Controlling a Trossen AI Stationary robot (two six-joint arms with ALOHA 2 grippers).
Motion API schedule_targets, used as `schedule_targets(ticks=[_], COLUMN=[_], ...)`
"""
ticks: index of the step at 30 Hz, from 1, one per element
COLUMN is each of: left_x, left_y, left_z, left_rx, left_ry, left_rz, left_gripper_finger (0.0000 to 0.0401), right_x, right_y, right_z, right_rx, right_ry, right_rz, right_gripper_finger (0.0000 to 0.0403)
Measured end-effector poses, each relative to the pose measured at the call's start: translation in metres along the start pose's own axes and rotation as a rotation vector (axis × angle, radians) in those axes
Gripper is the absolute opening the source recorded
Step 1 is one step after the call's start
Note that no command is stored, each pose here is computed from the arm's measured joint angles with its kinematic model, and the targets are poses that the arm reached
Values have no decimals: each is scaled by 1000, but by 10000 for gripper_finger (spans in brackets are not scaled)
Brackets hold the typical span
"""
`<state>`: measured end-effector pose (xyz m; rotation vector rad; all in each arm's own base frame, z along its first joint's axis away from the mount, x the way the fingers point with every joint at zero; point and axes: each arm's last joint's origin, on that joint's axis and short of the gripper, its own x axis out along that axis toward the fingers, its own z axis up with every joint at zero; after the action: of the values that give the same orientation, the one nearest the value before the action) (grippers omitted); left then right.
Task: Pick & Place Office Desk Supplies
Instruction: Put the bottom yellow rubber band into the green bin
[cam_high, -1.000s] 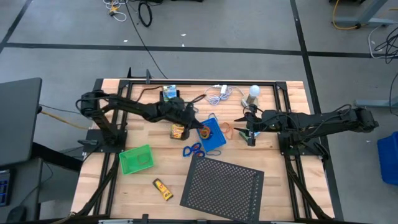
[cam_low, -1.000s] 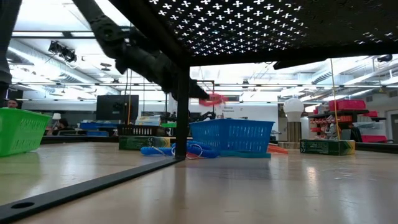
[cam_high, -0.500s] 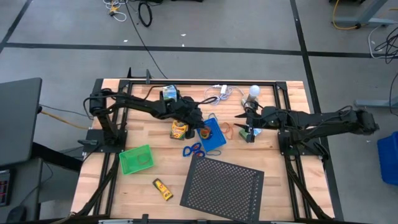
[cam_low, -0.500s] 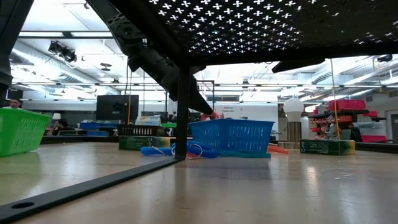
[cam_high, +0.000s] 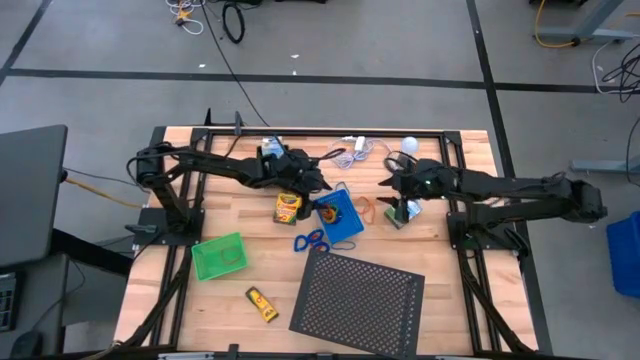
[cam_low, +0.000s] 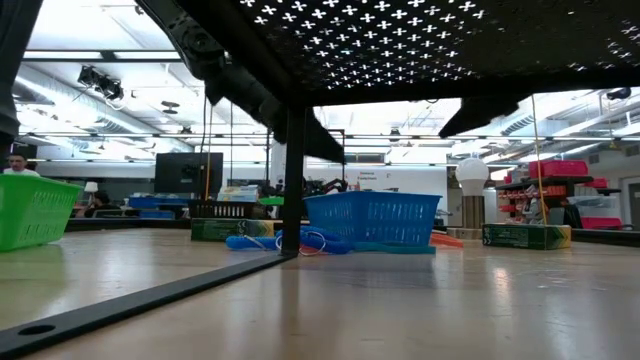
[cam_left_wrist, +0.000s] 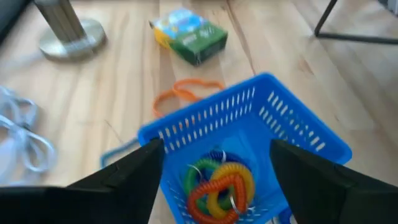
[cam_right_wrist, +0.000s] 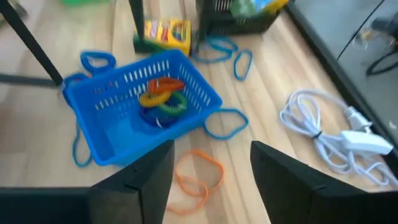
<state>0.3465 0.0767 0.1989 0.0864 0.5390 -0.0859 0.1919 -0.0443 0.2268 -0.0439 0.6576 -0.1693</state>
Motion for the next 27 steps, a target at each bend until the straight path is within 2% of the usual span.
schedule_targets(ticks=[7, 11, 14, 20, 27], left_x=[-23, -34, -43, -57, -70], left_y=[7, 16, 24, 34, 46], left_z=[16, 15, 15, 16, 9], left_rx=[42, 56, 49, 53, 15], left_ry=[-53, -24, -21, -18, 31], left_rz=[67, 114, 138, 175, 206], left_gripper_finger=[301, 301, 301, 301, 301], right_x=[34, 49, 59, 72, 85], right_y=[-3, -5, -13, -25, -24], right_z=[16, 17, 11, 2, -5], right_rx=[-95, -122, -116, -69, -53], right_ry=[247, 320, 378, 403, 446], right_rz=[50, 119, 129, 190, 230], right_gripper_finger=[219, 212, 211, 211, 210])
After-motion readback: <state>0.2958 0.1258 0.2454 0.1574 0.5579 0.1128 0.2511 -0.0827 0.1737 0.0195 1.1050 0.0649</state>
